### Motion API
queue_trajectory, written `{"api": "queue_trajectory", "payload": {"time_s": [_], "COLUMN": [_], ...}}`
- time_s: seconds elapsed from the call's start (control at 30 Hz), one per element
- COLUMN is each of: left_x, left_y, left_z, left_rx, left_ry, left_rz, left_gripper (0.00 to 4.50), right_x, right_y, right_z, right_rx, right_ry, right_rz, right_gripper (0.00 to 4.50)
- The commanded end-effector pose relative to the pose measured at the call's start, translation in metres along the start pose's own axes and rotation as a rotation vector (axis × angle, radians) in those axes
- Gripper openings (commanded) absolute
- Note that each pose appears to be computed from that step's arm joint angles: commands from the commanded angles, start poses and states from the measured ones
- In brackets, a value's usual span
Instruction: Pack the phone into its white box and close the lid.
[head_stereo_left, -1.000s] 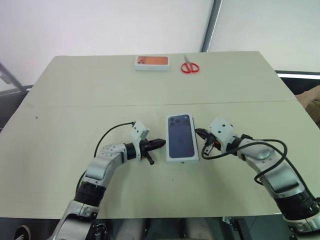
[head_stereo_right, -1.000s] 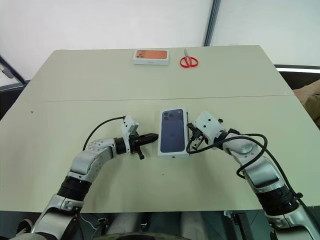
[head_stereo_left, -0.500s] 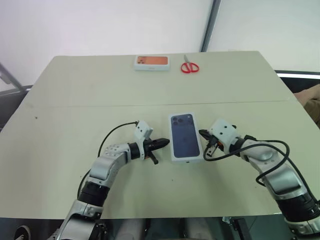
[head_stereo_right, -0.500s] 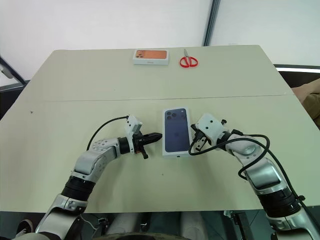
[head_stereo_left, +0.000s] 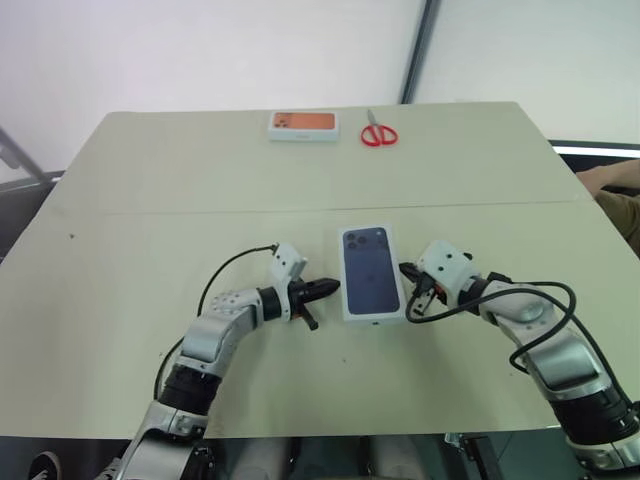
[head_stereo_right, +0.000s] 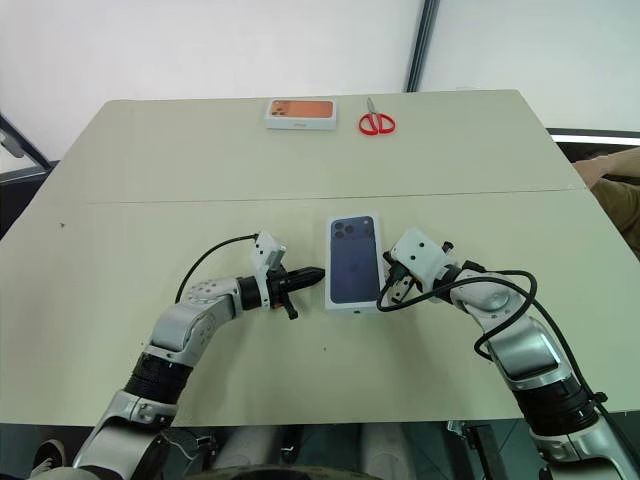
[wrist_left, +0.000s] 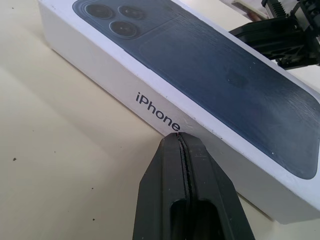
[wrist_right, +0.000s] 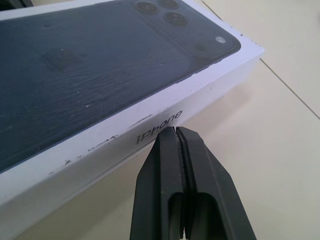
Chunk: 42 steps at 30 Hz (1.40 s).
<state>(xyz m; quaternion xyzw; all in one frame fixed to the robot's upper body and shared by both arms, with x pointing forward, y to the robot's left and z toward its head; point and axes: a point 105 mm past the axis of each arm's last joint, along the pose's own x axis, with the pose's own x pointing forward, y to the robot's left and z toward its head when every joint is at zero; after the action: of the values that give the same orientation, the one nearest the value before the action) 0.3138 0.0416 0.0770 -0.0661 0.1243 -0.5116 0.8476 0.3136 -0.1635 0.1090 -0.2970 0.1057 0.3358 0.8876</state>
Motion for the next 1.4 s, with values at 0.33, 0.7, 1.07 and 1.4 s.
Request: {"api": "queue_trajectory", "payload": {"time_s": [0.33,0.7,1.07,1.4], "left_x": [0.005,0.004,0.001,-0.008], "left_y": [-0.014,-0.014,-0.013,0.0], "left_z": [0.006,0.006,0.013,0.033], "left_rx": [0.038,0.056,0.05,0.063], "left_ry": [-0.028,-0.026,-0.053,-0.1], "left_rz": [-0.044,-0.034,-0.024,0.017], "left_gripper": [0.0,0.0,0.0,0.0], "right_x": [0.003,0.005,-0.007,-0.022], "right_y": [0.025,0.038,0.007,-0.038], "right_z": [0.014,0.022,0.002,0.035], "right_rx": [0.026,0.079,-0.066,-0.048], "right_ry": [-0.064,-0.106,0.01,-0.098], "right_rz": [0.128,0.184,0.106,-0.017], "right_gripper": [0.04,0.04,0.04,0.04]}}
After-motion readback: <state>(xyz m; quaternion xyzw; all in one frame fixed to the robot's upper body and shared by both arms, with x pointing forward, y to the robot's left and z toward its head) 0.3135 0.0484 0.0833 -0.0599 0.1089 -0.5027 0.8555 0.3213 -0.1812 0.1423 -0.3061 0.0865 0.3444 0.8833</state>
